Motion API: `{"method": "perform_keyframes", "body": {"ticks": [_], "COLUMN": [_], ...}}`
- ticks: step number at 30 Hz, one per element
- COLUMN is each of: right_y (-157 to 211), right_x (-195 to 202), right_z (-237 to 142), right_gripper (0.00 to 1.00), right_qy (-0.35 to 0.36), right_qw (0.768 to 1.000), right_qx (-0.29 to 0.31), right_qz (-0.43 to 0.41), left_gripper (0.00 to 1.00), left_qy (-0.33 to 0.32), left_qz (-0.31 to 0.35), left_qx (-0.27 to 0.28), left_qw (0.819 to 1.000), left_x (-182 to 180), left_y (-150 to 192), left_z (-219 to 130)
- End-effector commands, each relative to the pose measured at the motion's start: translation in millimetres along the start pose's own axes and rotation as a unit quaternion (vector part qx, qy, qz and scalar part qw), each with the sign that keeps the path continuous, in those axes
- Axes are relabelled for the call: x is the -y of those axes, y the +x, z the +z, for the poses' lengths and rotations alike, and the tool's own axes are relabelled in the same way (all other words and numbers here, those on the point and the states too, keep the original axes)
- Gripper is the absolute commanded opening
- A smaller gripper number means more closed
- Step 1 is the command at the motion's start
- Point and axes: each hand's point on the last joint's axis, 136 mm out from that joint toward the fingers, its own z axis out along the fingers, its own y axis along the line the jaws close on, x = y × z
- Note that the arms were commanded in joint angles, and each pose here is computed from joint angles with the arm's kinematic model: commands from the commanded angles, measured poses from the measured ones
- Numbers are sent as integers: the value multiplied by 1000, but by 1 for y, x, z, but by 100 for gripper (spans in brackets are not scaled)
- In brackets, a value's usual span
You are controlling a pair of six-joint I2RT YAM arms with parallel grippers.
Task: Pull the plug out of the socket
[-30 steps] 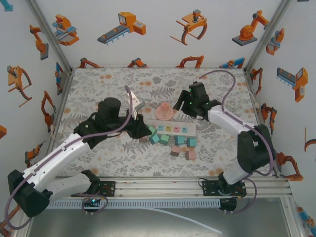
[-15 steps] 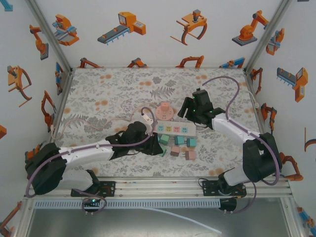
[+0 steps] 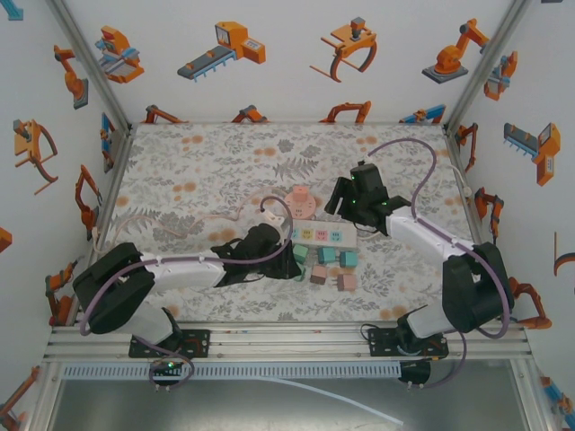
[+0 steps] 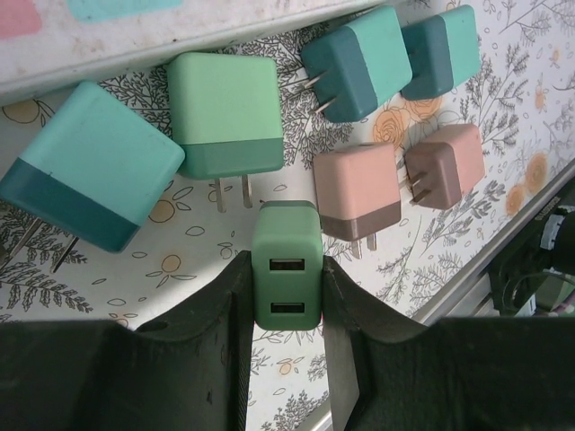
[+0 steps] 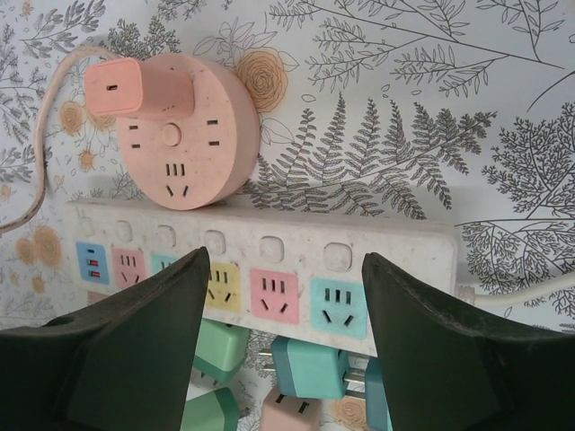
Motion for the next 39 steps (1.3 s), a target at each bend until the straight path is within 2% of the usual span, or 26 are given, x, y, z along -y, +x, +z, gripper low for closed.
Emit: {"method": "perform_keyframes", "body": {"ticks": [1, 8, 14, 16, 19, 24, 27, 29, 31, 34, 39], "right_y": [-7, -25, -55, -59, -59, -52, -47, -43, -35, -21, -12], "right_x": [5, -6, -31, -56, -88, -117, -122, -122, -122, -118, -124], "right_z": [-10, -15, -28, -34, -41, -37, -22, -11, -1, 19, 44], "right_gripper": [63, 63, 64, 63, 59, 59, 61, 63, 64, 64, 65], "right_qy": [12, 9, -15, -63, -133, -199, -210, -216, -230, -245, -267], "right_qw": [1000, 997, 987, 969, 923, 821, 782, 766, 753, 748, 747], "right_qx": [20, 36, 70, 72, 86, 123, 107, 80, 36, -26, -55], "right_qz": [-11, -62, -147, -228, -351, -520, -577, -600, -616, -616, -606], "left_gripper": [35, 59, 61, 62, 66, 67, 68, 68, 69, 70, 70], "left_qy": [-55, -52, -45, -39, -47, -70, -61, -75, -125, -177, -173], "left_qz": [-12, 8, 32, 40, 36, -73, -143, -183, -223, -247, -275], "left_qx": [-22, -16, 37, 73, 135, 218, 245, 249, 244, 240, 261], "left_qw": [998, 998, 998, 996, 989, 971, 957, 948, 936, 922, 909], "left_x": [-24, -18, 0, 12, 20, -6, -18, -28, -45, -63, -78], "left_y": [11, 2, -32, -53, -91, -147, -172, -182, -184, -188, -190], "left_z": [1, -9, -40, -57, -85, -111, -110, -106, -103, -102, -102]}}
